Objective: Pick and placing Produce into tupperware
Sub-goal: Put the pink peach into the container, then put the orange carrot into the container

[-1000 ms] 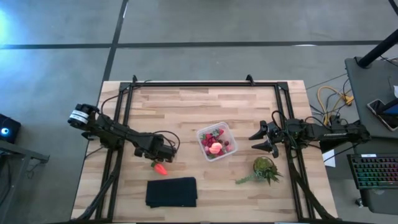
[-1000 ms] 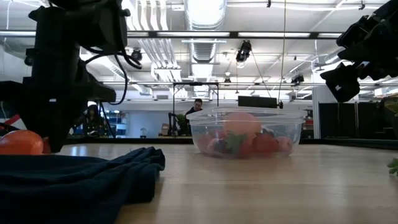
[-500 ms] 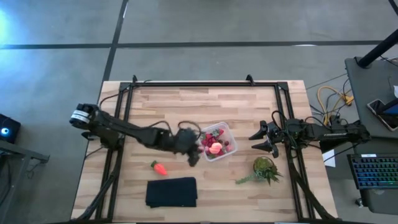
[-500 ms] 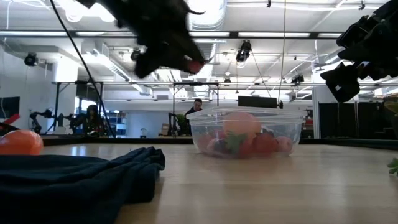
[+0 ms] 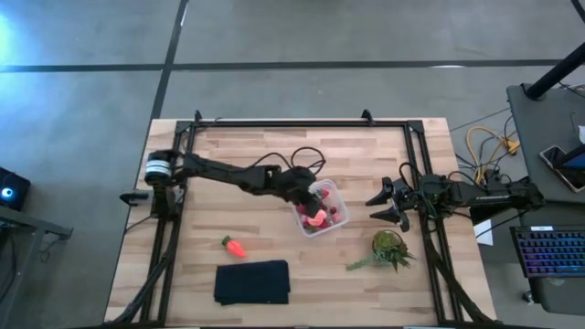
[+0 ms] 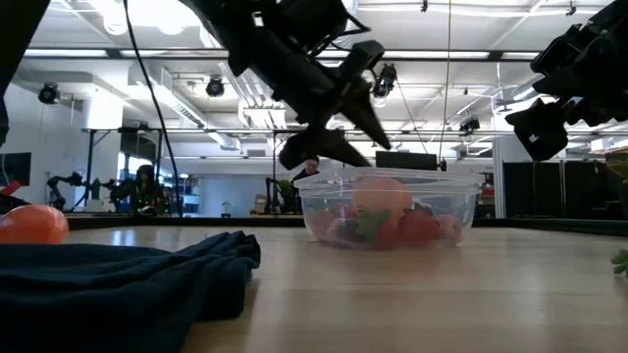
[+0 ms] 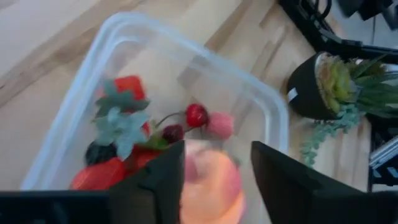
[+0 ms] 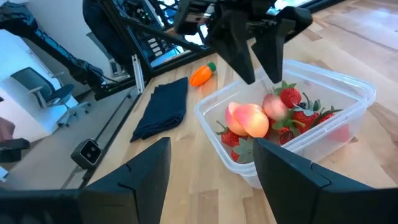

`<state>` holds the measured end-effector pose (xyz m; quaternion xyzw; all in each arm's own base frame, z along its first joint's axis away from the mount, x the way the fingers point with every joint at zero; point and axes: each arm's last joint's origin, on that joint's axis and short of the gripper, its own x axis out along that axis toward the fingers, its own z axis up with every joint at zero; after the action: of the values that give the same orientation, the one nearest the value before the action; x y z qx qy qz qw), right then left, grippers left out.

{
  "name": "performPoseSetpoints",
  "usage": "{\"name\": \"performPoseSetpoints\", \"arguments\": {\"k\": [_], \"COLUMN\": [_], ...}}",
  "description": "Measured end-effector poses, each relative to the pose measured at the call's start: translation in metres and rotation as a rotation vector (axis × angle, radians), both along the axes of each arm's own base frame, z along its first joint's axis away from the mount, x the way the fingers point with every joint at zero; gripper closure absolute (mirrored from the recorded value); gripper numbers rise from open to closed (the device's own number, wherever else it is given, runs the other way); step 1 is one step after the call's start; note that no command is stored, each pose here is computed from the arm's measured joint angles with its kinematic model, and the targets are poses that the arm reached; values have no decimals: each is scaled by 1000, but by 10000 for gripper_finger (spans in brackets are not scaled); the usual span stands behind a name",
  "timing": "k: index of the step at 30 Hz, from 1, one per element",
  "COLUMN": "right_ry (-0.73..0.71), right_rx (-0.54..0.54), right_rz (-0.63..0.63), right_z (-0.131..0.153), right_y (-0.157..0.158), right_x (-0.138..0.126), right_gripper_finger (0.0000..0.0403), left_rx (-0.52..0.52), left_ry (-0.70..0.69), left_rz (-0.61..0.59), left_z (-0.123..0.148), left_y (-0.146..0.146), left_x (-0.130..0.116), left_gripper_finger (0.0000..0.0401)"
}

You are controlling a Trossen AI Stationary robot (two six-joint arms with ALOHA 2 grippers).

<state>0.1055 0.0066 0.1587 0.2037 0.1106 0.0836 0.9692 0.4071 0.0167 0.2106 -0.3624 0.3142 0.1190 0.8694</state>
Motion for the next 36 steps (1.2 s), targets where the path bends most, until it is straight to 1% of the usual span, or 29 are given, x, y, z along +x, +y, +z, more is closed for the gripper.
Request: {"name": "performPoseSetpoints", "arguments": {"k": [2, 5, 6, 8, 10, 12, 15, 19, 23, 26, 30, 34, 36], "right_ry": [1, 0, 0, 0, 0, 0, -1, -2, -1, -1, -1, 0, 0], "right_rx": [0, 0, 0, 0, 0, 0, 0, 0, 0, 0, 0, 0, 0], "right_rz": [0, 0, 0, 0, 0, 0, 0, 0, 1, 0, 0, 0, 1], "right_z": [0, 0, 0, 0, 0, 0, 0, 0, 0, 0, 0, 0, 0], "right_y": [0, 0, 0, 0, 0, 0, 0, 0, 0, 0, 0, 0, 0], "right_x": [0, 0, 0, 0, 0, 0, 0, 0, 0, 0, 0, 0, 0], "right_gripper_finger": [184, 184, 184, 184, 184, 184, 184, 184, 184, 184, 184, 184, 184], "left_rx": [-4, -10, -9, 21, 76, 126, 197, 278, 340, 370, 384, 388, 389], "left_ry": [14, 105, 158, 269, 369, 460, 518, 505, 502, 557, 623, 691, 698], "left_rz": [-5, -9, -13, -62, -157, -275, -447, -641, -737, -777, -816, -818, -819], "left_z": [3, 10, 15, 23, 33, 43, 60, 69, 61, 45, 26, 10, 6], "left_y": [0, 0, -1, -5, -15, -32, -59, -95, -120, -129, -136, -135, -137], "left_x": [3, -4, -10, -26, -45, -68, -99, -132, -154, -165, -172, -172, -170], "left_gripper_finger": [210, 176, 170, 164, 162, 162, 161, 161, 161, 161, 161, 161, 161]}}
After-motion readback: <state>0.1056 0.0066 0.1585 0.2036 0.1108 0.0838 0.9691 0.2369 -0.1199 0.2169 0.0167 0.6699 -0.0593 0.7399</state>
